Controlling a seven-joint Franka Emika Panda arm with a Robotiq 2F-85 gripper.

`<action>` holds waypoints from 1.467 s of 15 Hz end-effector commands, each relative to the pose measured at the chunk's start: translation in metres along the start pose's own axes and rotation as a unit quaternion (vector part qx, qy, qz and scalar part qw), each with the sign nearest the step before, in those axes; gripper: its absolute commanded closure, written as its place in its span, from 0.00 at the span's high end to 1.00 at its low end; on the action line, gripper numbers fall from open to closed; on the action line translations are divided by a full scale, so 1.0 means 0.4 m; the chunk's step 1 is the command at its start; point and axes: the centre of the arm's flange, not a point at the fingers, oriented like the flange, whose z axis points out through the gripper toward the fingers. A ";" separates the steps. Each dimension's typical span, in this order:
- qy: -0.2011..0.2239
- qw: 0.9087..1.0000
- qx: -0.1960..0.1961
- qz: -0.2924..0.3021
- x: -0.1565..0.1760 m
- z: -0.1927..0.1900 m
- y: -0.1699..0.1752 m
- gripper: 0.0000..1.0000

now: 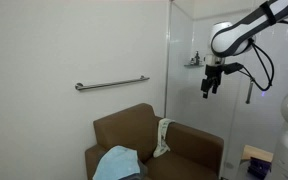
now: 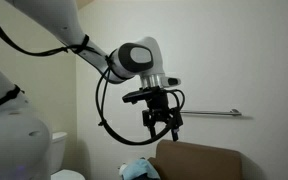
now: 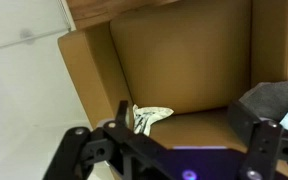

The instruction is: Move the blue and grey towels to the right armrest of the sofa

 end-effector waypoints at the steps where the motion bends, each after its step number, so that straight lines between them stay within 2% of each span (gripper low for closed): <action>1: 0.000 1.000 0.000 0.000 0.000 0.000 0.000 1.00; 12: 0.000 1.000 0.000 0.000 0.000 0.000 0.000 1.00; 15: 0.007 1.000 -0.006 -0.011 0.053 -0.006 0.004 1.00; 18: 0.019 0.999 -0.016 -0.047 0.138 -0.031 0.009 1.00; 22: 0.020 0.987 -0.018 -0.155 0.304 -0.049 -0.029 1.00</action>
